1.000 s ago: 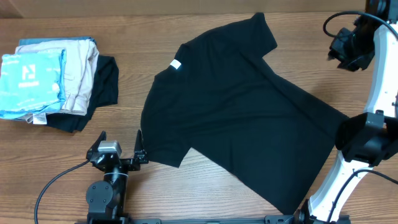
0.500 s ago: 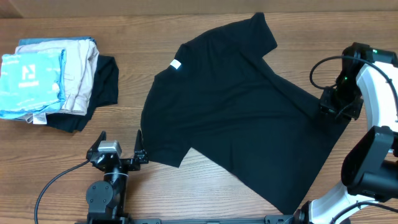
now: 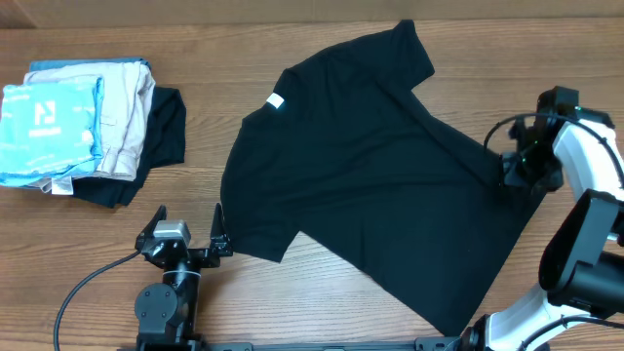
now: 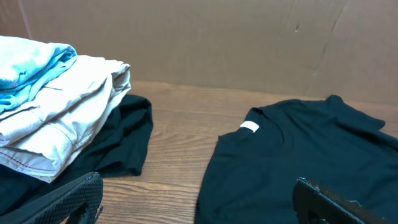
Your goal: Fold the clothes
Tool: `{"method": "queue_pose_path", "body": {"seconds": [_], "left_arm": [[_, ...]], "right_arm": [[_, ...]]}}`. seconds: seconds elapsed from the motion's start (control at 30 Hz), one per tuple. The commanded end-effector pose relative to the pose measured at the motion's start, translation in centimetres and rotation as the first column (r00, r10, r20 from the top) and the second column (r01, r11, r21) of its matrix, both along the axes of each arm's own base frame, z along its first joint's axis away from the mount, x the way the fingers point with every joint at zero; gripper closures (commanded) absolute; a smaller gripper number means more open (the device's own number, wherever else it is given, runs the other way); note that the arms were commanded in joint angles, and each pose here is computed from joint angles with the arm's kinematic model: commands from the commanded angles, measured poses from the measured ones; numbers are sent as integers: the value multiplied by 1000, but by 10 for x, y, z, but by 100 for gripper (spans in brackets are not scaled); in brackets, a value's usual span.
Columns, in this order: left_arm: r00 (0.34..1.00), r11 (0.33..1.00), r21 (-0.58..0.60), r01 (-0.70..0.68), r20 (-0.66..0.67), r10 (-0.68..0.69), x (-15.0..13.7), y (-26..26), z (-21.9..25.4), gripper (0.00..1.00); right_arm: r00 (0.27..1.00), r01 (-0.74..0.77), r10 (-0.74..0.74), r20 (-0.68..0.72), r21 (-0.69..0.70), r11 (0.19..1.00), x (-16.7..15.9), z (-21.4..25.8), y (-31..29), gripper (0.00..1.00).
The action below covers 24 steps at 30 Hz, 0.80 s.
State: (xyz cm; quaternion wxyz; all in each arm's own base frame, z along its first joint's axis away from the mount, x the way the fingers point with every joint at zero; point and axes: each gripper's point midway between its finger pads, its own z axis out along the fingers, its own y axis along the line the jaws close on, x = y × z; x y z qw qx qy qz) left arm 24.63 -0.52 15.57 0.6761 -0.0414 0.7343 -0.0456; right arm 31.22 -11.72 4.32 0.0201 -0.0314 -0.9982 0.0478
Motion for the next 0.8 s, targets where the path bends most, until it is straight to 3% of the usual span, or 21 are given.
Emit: {"method": "queue_pose_path", "body": {"seconds": [0.0, 0.1, 0.53, 0.57, 0.6, 0.77], "left_arm": [[1000, 1000, 17, 2, 7, -2, 0, 0, 1, 0], [1000, 1000, 17, 2, 7, -2, 0, 0, 1, 0], [1000, 1000, 17, 2, 7, -2, 0, 0, 1, 0], [1000, 1000, 17, 2, 7, -2, 0, 0, 1, 0], [1000, 1000, 17, 2, 7, -2, 0, 0, 1, 0], [1000, 1000, 17, 2, 7, -2, 0, 0, 1, 0]], "right_arm": [[996, -87, 87, -19, 31, 996, -10, -15, 6, 55], [994, -113, 113, -4, 24, 993, -10, -25, 6, 46], [985, -160, 162, 60, -40, 986, 9, -24, -6, 55], [985, -161, 162, 59, -23, 987, 8, -24, -3, 55], [984, -164, 163, 69, 14, 986, 8, -25, 4, 48], [981, -189, 188, 40, 32, 981, -6, -41, 9, 46]]}}
